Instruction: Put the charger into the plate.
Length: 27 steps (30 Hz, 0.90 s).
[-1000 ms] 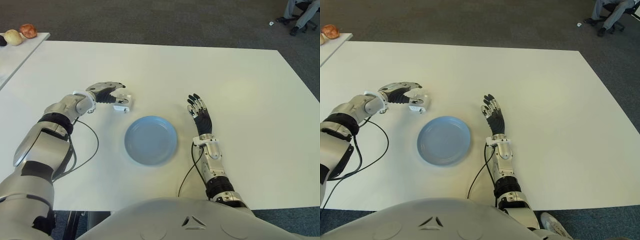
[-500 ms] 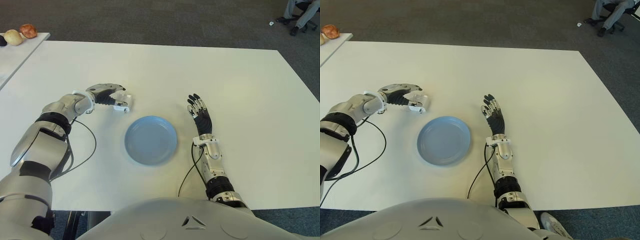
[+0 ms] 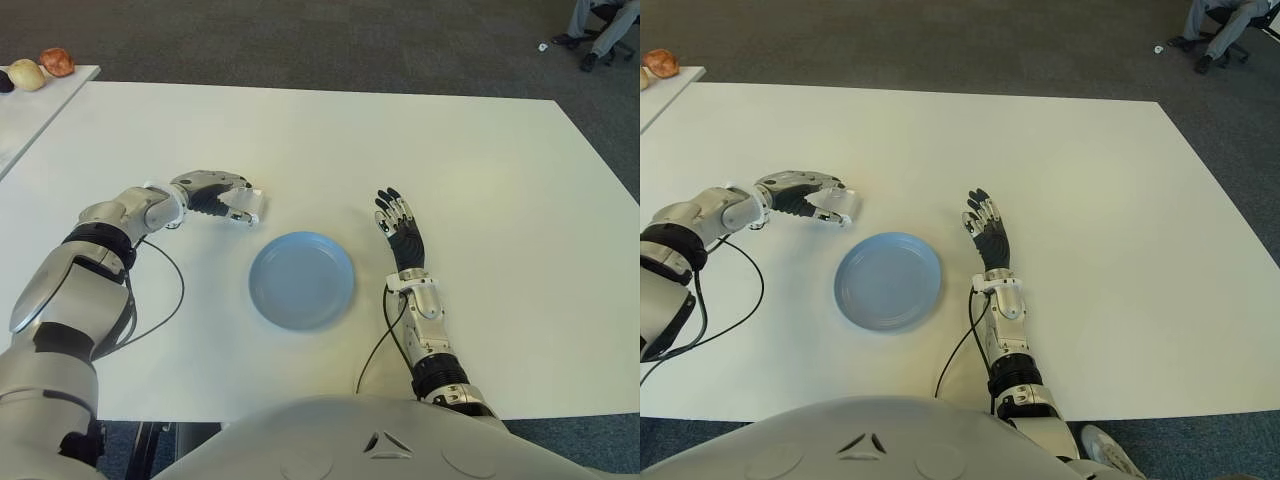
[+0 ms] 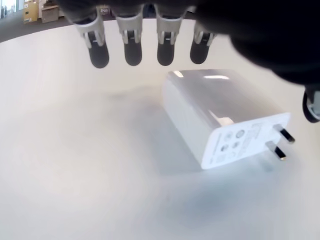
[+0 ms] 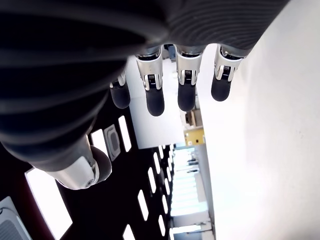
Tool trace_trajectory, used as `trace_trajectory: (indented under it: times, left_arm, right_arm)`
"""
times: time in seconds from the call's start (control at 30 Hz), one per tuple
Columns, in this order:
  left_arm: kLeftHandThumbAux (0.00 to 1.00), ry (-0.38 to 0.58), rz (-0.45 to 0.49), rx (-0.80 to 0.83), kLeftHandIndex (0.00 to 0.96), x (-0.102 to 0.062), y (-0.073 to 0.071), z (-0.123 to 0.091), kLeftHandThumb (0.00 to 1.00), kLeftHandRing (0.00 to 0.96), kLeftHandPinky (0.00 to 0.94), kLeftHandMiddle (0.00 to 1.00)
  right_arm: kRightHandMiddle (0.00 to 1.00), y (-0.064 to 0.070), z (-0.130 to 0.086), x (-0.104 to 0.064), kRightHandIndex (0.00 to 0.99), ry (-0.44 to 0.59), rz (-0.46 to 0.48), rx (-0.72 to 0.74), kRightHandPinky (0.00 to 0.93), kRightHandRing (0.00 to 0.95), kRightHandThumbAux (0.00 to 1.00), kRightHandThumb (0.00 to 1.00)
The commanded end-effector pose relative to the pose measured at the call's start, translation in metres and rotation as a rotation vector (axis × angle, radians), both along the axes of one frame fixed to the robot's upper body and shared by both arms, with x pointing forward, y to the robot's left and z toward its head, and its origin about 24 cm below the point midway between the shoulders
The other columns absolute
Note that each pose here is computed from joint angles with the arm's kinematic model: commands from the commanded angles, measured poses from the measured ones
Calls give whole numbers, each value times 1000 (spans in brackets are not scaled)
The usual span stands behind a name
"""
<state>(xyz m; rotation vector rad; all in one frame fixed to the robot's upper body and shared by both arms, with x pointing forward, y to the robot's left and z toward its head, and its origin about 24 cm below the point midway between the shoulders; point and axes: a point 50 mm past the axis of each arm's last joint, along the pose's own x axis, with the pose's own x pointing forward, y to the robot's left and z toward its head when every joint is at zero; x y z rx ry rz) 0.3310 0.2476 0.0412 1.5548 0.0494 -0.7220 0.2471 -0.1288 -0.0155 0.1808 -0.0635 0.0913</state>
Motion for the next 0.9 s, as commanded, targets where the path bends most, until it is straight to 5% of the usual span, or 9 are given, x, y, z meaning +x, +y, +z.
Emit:
trace_trajectory:
  times: [0.03, 0.9]
  left_arm:
    - [222, -8, -45, 50, 0, -3, 2, -1, 398, 0, 31, 0]
    - [223, -90, -236, 281, 0, -3, 2, -4, 400, 0, 77, 0]
  right_arm:
    - [142, 3, -18, -14, 98, 93, -10, 31, 60, 90, 634, 0]
    - [141, 3, -17, -17, 101, 81, -12, 46, 77, 93, 640, 0]
